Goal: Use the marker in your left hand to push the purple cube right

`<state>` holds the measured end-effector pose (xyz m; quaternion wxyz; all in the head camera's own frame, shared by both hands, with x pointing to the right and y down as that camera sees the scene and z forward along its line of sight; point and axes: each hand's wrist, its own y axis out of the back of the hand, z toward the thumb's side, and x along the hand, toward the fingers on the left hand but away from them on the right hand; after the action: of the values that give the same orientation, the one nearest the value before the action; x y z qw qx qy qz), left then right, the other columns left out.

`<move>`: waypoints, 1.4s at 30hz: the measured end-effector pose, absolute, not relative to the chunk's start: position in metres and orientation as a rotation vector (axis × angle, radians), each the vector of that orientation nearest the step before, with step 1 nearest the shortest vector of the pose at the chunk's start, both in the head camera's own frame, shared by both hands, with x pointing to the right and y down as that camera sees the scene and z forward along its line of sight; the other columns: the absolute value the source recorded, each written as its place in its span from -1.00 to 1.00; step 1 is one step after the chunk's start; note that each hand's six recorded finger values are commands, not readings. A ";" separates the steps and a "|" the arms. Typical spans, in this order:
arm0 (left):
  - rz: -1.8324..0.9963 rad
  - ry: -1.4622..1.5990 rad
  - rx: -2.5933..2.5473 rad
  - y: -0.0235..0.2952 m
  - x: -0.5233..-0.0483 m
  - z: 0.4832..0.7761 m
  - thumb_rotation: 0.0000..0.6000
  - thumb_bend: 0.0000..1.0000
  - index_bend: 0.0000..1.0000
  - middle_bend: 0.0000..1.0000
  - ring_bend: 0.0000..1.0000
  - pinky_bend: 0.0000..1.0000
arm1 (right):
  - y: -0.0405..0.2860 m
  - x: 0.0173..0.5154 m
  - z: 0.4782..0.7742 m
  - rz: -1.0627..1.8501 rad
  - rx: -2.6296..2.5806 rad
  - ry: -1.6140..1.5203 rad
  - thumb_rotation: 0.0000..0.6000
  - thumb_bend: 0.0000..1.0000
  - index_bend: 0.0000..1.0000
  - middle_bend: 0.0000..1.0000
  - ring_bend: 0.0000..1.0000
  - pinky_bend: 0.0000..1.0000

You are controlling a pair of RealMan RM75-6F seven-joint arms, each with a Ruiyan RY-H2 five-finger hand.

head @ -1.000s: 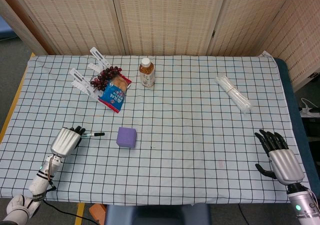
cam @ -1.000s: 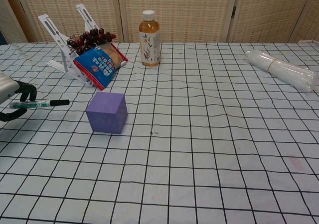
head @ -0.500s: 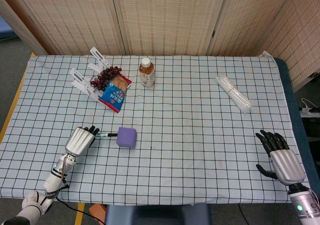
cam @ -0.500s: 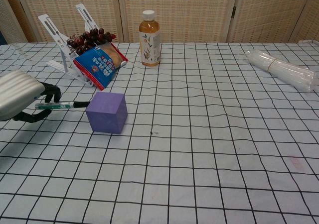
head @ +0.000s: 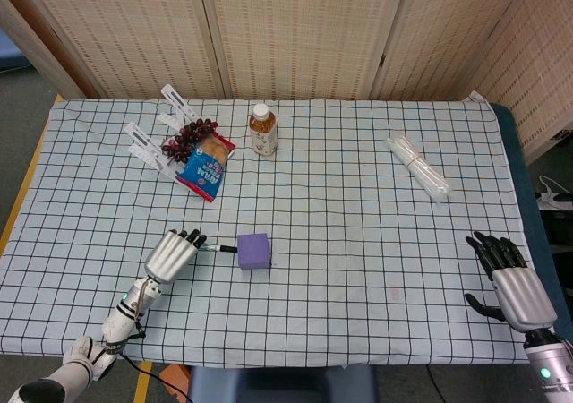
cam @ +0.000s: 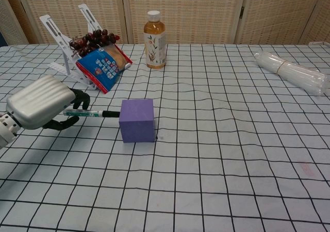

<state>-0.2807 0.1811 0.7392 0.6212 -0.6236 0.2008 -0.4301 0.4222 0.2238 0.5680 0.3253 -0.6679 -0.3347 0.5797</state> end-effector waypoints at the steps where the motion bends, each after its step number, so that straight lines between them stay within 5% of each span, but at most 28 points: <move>1: -0.984 0.458 -1.433 0.181 -0.278 0.739 1.00 0.16 0.63 0.65 0.50 0.77 | 0.224 0.422 0.568 1.519 -1.752 -0.878 1.00 -0.67 -1.00 -1.00 -1.00 -1.00; 42: -0.817 0.302 -1.426 0.191 -0.119 0.734 1.00 0.16 0.63 0.66 0.50 0.77 | 0.227 0.440 0.540 1.482 -1.842 -0.961 1.00 -0.67 -1.00 -1.00 -1.00 -1.00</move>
<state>-0.1195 0.1907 0.7341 0.6710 -0.6328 0.1339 -0.3624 0.4396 0.2269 0.5398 0.2905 -0.6905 -0.3603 0.5558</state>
